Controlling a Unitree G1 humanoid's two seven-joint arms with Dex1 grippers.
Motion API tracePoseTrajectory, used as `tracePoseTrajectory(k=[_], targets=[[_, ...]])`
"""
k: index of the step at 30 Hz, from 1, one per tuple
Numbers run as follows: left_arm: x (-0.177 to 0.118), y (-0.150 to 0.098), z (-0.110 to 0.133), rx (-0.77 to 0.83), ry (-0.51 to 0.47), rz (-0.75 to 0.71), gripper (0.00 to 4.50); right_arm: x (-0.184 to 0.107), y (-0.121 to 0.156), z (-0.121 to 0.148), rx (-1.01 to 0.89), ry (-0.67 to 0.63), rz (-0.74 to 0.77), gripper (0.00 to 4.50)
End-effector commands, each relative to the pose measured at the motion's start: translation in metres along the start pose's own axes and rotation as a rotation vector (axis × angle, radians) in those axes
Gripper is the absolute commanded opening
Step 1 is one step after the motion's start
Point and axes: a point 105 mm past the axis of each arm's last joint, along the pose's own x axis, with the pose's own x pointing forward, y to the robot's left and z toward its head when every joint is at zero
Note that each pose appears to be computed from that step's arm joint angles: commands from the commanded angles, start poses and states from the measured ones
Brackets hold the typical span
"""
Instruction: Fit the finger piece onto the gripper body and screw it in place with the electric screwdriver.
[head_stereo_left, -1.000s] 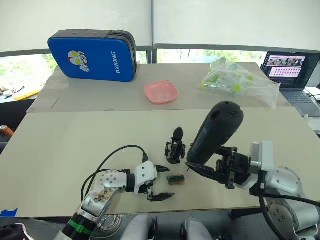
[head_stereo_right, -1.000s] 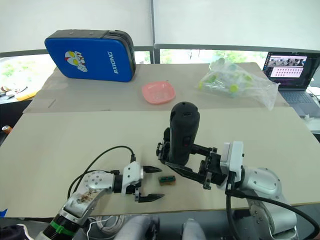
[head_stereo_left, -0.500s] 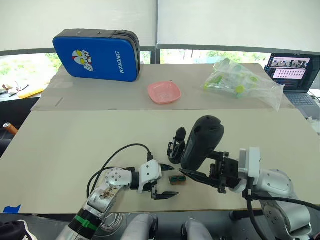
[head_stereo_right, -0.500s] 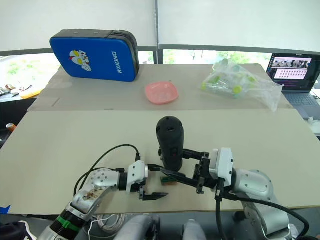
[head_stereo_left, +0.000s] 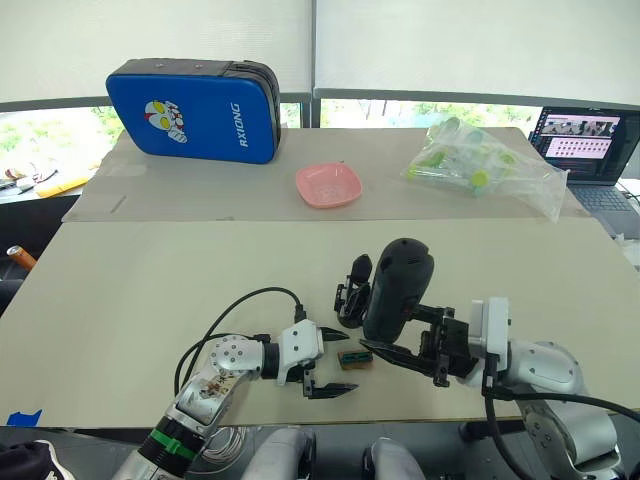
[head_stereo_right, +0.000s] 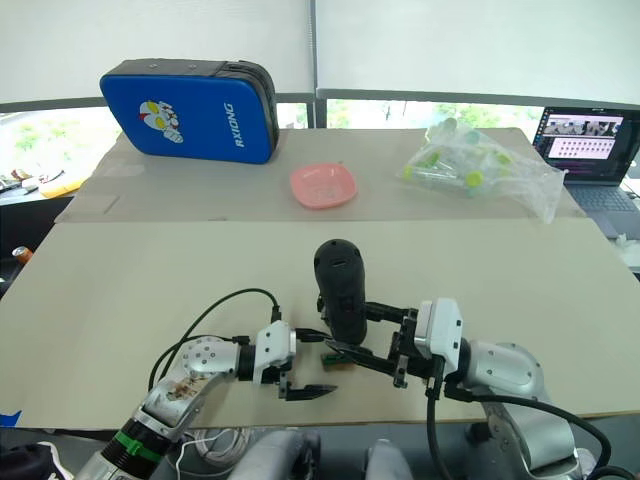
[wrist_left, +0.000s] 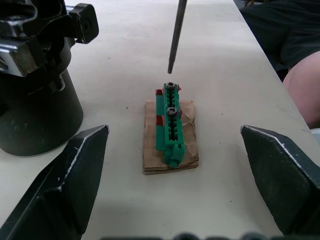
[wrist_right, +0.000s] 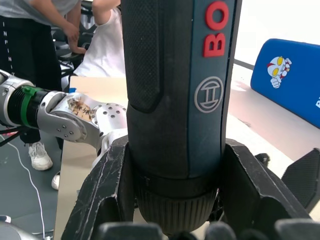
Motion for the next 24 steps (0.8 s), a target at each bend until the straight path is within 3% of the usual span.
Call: tracePoseTrajectory(k=[1, 24], targets=[[0.0019, -0.0058, -0.0129, -0.039, 0.035, -0.011, 4.5, 0.0024, 0.0003, 0.0158, -0.07, -0.062, 0.003, 1.9], [0.0022, -0.0052, -0.0136, -0.045, 0.036, -0.011, 4.5, 0.0006, 0.0016, 0.0131, -0.062, -0.053, 0.003, 1.9]])
